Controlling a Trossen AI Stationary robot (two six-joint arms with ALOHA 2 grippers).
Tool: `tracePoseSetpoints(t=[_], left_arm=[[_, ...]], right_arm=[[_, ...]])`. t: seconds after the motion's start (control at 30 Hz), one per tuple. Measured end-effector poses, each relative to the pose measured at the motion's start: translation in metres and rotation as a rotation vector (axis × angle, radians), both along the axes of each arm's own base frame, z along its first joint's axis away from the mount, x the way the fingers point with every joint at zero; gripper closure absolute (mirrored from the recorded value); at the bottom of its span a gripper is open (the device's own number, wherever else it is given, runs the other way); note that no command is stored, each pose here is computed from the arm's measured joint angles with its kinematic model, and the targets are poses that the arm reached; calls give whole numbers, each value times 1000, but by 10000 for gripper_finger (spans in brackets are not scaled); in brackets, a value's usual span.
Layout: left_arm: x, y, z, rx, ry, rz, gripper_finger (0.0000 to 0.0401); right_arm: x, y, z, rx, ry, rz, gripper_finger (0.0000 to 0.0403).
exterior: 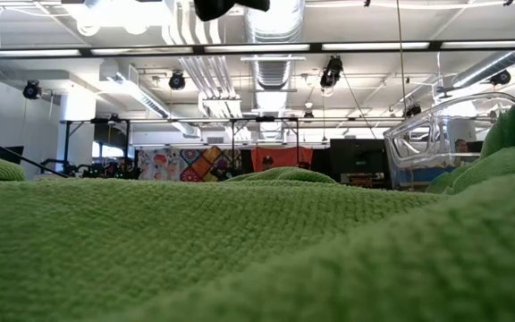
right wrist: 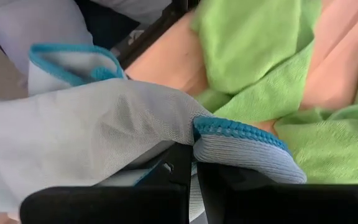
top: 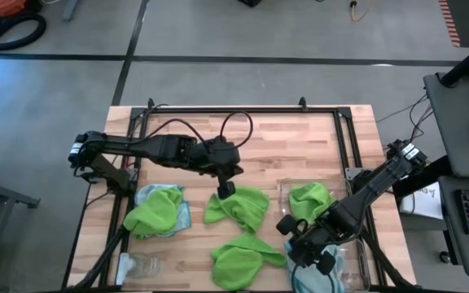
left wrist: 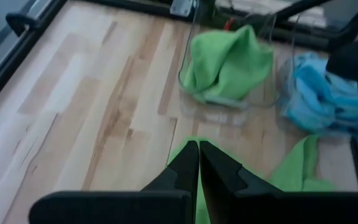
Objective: Sort microfiber towel by color & place in baskets
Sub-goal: Put the blue microfiber cloth into the bottom transparent bin
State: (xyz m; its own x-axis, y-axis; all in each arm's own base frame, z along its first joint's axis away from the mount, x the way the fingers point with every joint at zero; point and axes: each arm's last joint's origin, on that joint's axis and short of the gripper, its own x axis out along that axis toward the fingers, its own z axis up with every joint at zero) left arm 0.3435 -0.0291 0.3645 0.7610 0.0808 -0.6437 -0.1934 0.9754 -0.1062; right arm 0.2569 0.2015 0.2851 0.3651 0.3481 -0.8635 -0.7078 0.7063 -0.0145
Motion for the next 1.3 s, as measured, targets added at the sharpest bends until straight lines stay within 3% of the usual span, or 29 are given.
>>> tracePoseSetpoints(t=[0.3, 0.77, 1.3], left_arm=[[7, -1, 9, -12, -120, 0, 401], [11, -1, 16, -19, -202, 0, 401], [11, -1, 16, -19, -200, 1, 401]], right_arm=[[2, -1, 8, -26, -43, 19, 390], [10, -12, 7, -114, -113, -232, 390], [12, -17, 7, -208, -191, -375, 390]])
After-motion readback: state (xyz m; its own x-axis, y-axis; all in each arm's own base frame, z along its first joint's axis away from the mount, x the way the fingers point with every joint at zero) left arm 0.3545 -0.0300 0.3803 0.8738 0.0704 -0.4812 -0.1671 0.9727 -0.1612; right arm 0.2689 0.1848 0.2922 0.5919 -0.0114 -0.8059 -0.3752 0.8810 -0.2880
